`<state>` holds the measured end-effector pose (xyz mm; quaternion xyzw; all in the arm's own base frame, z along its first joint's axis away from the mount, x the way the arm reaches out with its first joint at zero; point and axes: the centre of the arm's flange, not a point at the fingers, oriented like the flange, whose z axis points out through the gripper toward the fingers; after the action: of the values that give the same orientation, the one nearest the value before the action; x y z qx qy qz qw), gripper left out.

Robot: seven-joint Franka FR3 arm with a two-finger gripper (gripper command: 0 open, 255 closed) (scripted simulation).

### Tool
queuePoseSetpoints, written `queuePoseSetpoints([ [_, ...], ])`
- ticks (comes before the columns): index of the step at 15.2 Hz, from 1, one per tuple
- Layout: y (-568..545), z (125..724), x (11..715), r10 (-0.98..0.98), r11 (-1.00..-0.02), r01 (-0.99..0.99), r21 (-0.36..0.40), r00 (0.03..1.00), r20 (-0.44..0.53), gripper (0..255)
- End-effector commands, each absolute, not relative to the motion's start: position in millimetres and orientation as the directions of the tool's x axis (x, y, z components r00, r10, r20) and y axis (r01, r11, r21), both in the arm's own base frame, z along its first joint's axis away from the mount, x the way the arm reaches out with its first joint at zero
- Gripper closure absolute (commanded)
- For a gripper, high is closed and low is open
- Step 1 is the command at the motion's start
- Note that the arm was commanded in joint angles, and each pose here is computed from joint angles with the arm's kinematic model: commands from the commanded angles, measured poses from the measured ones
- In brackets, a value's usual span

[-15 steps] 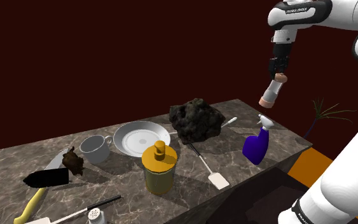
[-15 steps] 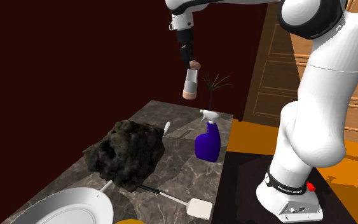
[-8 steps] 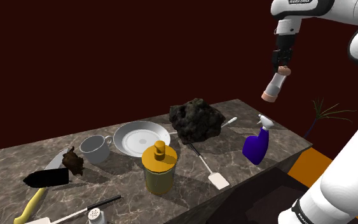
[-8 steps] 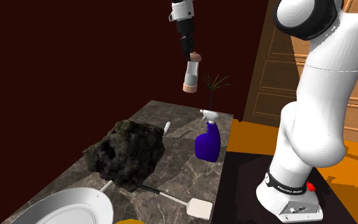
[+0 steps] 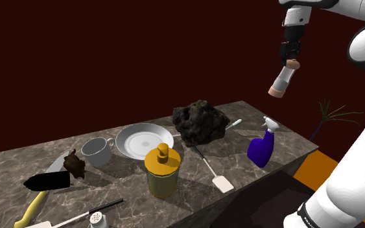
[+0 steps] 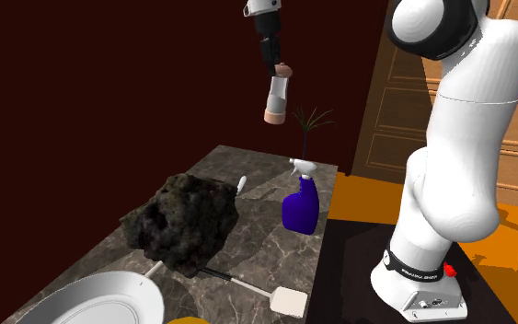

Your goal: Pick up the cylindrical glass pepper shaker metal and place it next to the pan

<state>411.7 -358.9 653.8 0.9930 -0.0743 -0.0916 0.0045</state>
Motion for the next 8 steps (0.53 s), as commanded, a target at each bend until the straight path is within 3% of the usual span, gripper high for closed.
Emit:
queuePoseSetpoints([
  [1, -338.3, 655.3, 414.2, -0.148, -0.989, -0.147, 0.023, 0.972, -0.181, 255],
  [8, -246.6, 655.9, 426.0, -0.148, -0.989, -0.147, 0.023, 0.972, -0.181, 255],
])
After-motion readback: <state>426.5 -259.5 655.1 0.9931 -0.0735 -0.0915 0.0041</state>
